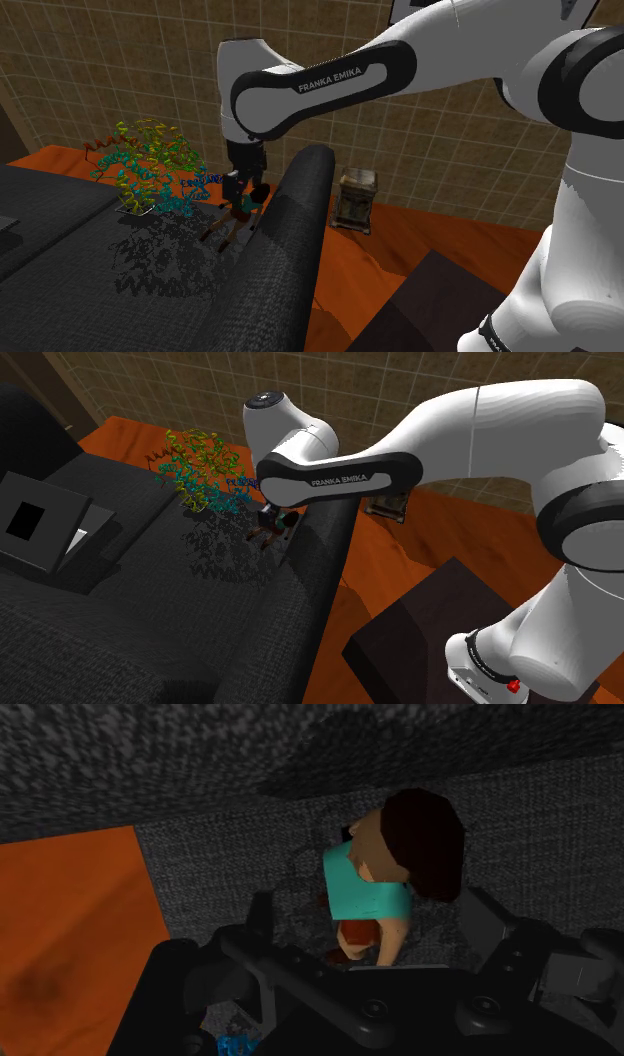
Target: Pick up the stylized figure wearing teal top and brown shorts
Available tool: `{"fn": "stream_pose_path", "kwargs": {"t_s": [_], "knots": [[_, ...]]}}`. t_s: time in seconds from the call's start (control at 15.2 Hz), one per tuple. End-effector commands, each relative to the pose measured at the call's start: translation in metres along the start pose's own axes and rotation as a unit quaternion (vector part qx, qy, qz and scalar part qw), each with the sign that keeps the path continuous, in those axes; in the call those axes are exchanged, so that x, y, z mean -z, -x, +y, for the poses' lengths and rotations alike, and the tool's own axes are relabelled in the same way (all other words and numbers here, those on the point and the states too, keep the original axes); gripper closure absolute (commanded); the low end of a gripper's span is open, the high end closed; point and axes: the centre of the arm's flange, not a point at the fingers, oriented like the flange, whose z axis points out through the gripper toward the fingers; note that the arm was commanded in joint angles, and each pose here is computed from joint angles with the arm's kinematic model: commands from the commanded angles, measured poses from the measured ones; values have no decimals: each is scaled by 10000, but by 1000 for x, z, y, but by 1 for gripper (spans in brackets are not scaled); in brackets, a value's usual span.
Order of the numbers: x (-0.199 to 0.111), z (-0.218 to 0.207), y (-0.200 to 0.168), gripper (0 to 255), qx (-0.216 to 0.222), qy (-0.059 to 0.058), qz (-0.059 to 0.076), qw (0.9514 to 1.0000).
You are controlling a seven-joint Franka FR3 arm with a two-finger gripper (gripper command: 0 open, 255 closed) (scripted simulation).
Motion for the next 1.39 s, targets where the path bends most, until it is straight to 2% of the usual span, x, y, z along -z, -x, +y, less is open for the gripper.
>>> {"fn": "stream_pose_path", "kwargs": {"t_s": [0.0, 0.13, 0.2, 0.79, 1.32], "knots": [[-10, 0, 1, 0, 1, 0, 3, 10000], [-13, 0, 1, 0, 1, 0, 3, 10000], [-12, 0, 1, 255, 1, 0, 3, 10000], [-13, 0, 1, 255, 1, 0, 3, 10000], [29, 0, 0, 255, 1, 0, 3, 10000]]}}
